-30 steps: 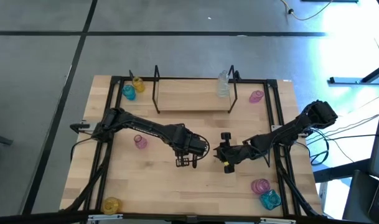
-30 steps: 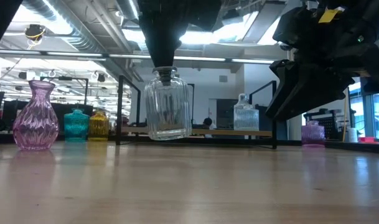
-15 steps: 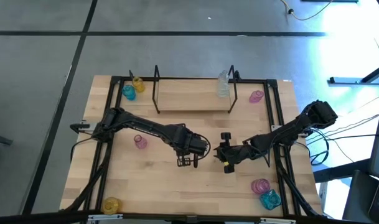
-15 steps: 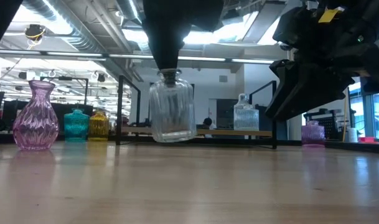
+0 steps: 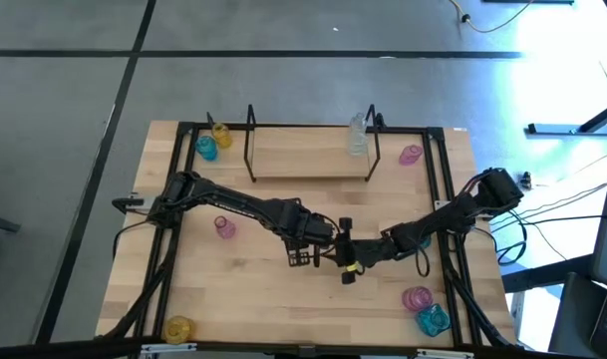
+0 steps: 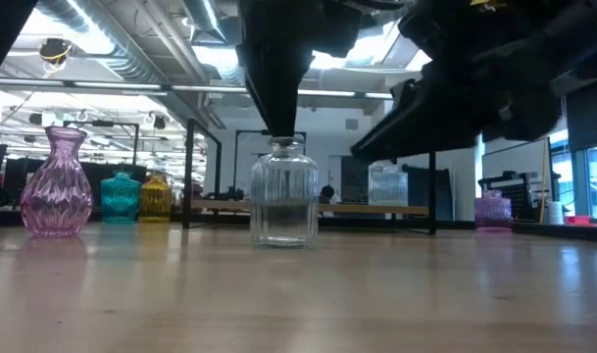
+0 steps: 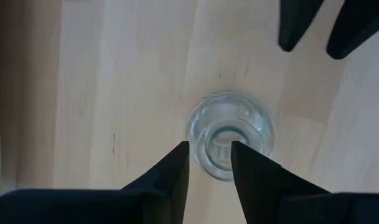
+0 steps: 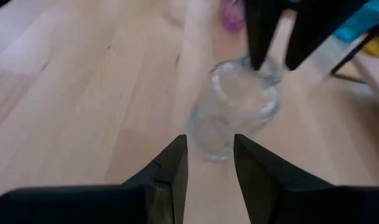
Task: Sort vases onto shelf
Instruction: Put the transparent vase aligned with the other transparent vase on the shelf
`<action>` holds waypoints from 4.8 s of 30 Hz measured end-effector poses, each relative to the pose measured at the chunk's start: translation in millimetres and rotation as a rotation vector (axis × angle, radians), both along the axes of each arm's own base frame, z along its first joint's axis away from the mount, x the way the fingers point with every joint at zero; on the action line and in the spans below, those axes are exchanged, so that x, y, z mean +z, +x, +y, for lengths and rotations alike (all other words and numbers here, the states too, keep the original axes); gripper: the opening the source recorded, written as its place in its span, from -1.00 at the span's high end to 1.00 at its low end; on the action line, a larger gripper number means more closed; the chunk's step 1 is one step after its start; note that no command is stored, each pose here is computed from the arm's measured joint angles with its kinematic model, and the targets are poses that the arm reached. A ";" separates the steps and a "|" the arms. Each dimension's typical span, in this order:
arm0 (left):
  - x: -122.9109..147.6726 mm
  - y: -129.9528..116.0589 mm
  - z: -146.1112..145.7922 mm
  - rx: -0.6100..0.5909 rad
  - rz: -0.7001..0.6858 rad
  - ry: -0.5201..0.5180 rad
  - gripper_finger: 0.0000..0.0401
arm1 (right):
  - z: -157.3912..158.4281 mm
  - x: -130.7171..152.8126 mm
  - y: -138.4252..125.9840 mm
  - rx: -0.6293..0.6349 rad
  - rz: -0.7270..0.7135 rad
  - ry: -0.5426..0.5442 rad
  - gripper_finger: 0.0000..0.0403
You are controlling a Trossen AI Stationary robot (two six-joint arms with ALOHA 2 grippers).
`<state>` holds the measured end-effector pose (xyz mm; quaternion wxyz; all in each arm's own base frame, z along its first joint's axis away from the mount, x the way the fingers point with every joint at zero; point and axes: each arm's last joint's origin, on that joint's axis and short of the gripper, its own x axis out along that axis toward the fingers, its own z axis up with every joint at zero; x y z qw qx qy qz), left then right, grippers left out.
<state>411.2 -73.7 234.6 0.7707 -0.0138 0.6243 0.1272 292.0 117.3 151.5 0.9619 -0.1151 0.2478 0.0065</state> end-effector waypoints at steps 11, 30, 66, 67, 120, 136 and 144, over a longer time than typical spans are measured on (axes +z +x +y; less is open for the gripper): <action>35.2 -19.6 -1.6 -0.051 -0.033 0.040 0.44 | -0.5 2.3 2.3 -0.048 -0.048 -0.004 0.26; -34.3 -132.8 2.5 -0.131 -0.653 0.143 0.44 | 1.9 35.0 26.1 -0.057 -0.146 0.065 -0.40; -117.4 -139.3 0.9 -0.237 -0.751 0.073 0.44 | -25.9 7.7 73.9 -0.203 0.013 0.286 -0.13; -117.4 -139.3 0.9 -0.237 -0.751 0.074 0.44 | -25.9 7.6 73.8 -0.205 0.014 0.285 -0.09; -117.7 -139.4 1.0 -0.242 -0.746 0.075 0.44 | -114.1 98.0 3.2 -0.764 0.042 0.041 0.37; -117.7 -139.4 1.0 -0.242 -0.746 0.075 0.44 | -172.7 90.8 -5.6 -0.855 0.179 -0.006 0.37; -117.8 -139.5 1.0 -0.242 -0.745 0.075 0.44 | -185.9 72.4 -9.3 -0.828 0.148 0.022 0.37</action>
